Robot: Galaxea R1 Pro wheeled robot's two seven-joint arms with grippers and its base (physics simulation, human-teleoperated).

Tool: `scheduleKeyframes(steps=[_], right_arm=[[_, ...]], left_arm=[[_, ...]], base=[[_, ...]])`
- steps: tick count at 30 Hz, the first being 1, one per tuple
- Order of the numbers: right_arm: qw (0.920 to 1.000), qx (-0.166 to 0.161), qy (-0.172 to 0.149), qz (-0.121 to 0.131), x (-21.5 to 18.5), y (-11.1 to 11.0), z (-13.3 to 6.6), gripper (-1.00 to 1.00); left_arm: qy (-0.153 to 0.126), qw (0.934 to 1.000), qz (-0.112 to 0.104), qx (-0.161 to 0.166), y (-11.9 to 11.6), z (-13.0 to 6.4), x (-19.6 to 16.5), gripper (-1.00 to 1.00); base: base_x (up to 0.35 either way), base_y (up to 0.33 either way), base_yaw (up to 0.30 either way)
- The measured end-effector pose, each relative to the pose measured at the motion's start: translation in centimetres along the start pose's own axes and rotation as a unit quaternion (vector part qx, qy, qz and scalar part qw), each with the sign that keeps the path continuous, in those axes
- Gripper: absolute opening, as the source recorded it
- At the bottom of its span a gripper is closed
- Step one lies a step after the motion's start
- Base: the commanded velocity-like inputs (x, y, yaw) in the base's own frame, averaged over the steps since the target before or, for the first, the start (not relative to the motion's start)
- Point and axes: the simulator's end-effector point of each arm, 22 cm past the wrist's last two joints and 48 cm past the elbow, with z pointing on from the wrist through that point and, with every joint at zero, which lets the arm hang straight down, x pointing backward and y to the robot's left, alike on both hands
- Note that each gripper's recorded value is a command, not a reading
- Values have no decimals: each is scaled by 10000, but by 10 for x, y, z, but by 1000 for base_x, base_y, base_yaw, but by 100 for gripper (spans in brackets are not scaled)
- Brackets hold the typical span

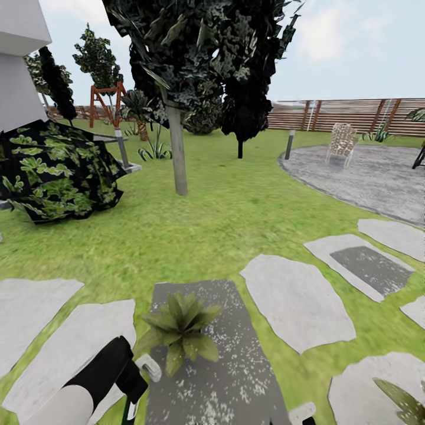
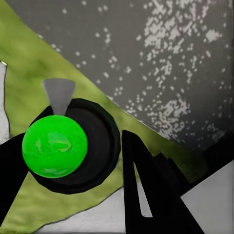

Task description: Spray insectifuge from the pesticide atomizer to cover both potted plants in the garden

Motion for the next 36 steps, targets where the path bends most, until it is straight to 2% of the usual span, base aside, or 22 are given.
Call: scheduleKeyframes(steps=[9,21,26,30,32,35,36], right_arm=[[10000,4,-1,-2,0,-1,0,100],[10000,5,-1,-2,0,-1,0,100],[10000,0,-3,0,0,0,0,100],[10000,2,-2,-1,0,0,0,100],[10000,1,-2,0,0,0,0,100],[10000,1,-3,-1,0,0,0,100],[10000,1,-2,-1,0,0,0,100]], left_arm=[[58,10000,45,63,-6,3,3,-100],[-15,9999,57,105,-13,2,-5,-100],[-30,9997,85,225,-27,5,-12,-100],[-51,9991,88,411,-35,-1,-19,-100],[34,9989,2,471,-39,-4,-20,-100],[156,9985,-289,441,-33,-15,-26,-100],[153,9985,-319,425,-31,-18,-29,-100]], base=[[-13,5,0],[50,67,0],[2,3,0],[0,0,0],[0,0,0],[0,0,0],[0,0,0]])
